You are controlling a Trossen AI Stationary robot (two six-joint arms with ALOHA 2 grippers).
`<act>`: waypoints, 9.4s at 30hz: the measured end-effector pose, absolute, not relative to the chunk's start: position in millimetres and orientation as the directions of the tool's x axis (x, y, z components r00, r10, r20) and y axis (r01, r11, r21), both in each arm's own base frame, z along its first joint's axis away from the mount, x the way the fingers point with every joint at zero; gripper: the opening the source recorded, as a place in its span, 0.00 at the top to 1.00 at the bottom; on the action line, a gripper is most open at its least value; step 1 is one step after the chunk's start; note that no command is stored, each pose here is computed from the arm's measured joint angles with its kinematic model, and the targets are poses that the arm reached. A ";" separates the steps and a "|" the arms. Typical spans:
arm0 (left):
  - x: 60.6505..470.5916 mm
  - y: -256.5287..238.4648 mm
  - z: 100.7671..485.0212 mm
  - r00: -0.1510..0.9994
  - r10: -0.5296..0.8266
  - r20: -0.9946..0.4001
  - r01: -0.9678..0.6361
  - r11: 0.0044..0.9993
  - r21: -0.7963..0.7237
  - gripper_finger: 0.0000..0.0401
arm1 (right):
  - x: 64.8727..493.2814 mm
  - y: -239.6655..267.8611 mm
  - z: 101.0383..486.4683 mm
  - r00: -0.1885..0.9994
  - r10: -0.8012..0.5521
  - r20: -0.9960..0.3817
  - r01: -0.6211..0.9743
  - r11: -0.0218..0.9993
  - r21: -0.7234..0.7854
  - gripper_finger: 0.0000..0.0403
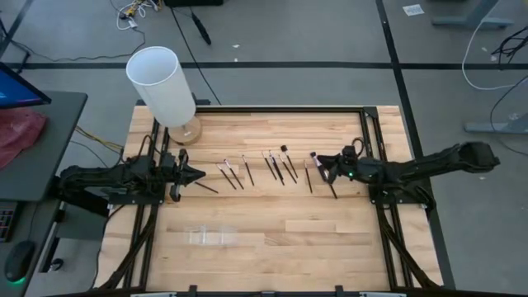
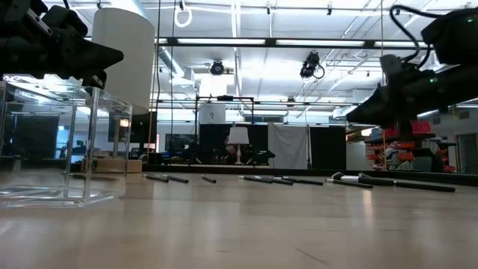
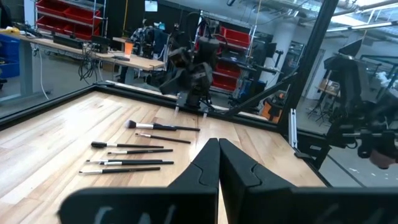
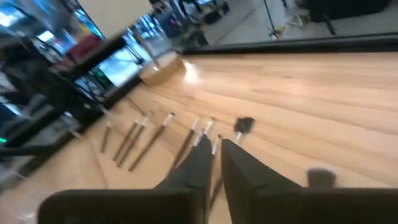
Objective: Put items in baskets/containers
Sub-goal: Put the powder brush into the transparent organizer, then put the highlighter brush into the transparent organizer
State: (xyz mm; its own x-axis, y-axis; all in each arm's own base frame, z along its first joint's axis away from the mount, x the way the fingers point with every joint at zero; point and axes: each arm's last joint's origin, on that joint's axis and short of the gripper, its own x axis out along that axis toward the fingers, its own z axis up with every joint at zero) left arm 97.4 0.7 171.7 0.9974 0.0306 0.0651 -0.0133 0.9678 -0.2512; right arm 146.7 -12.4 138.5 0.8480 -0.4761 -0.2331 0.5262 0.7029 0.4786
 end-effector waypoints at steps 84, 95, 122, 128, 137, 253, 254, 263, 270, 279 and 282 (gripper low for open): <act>254.4 -2.6 188.9 0.999 0.038 -0.011 -0.038 0.999 0.005 0.35 | 376.6 15.3 219.1 0.950 0.025 0.312 0.005 0.995 -0.095 0.92; 267.3 -4.0 206.5 0.979 0.015 0.202 -0.017 1.000 0.008 0.47 | 376.4 26.8 218.5 0.953 0.052 0.298 -0.013 0.992 -0.129 0.92; 218.7 -42.4 254.8 0.988 -0.022 -0.152 0.029 0.999 0.040 0.89 | 363.6 26.4 227.5 0.998 0.056 0.029 -0.053 0.993 -0.102 0.60; 181.5 -94.8 275.4 0.924 -0.022 -0.381 -0.003 0.998 -0.064 0.89 | 363.5 26.2 227.3 0.998 0.055 0.024 -0.051 0.989 -0.139 0.59; 122.1 -157.1 242.0 0.913 0.060 -0.402 -0.172 0.954 -0.247 0.89 | 363.5 25.8 229.9 0.997 0.053 0.050 -0.044 0.986 -0.162 0.59; 208.9 -43.8 227.5 0.854 0.234 -0.464 -0.191 0.972 0.138 0.85 | 165.5 -5.0 144.4 0.835 -0.501 -0.228 0.547 0.802 0.240 0.98; 211.0 -42.8 229.8 0.866 0.234 -0.441 -0.190 0.971 0.142 0.85 | 167.7 -4.3 152.1 0.862 -0.481 -0.160 0.507 0.826 0.247 0.98; 245.8 -34.8 227.5 0.947 0.102 -0.305 -0.069 0.991 0.119 0.84 | 202.8 12.2 209.2 0.949 -0.274 0.153 0.258 0.959 0.114 0.98; 279.1 -22.2 209.5 0.982 0.045 -0.184 -0.027 0.995 0.100 0.67 | 267.9 30.5 236.4 0.968 -0.077 0.237 0.093 0.994 -0.056 0.98; 293.8 -9.5 224.0 0.982 -0.060 0.180 0.040 0.993 0.115 0.41 | 327.3 44.8 252.2 0.886 0.130 0.445 -0.068 0.986 -0.152 0.98; 292.9 -16.7 229.3 0.960 -0.126 0.252 0.087 0.983 0.159 0.42 | 340.9 47.3 254.9 0.876 0.154 0.457 -0.080 0.981 -0.179 0.98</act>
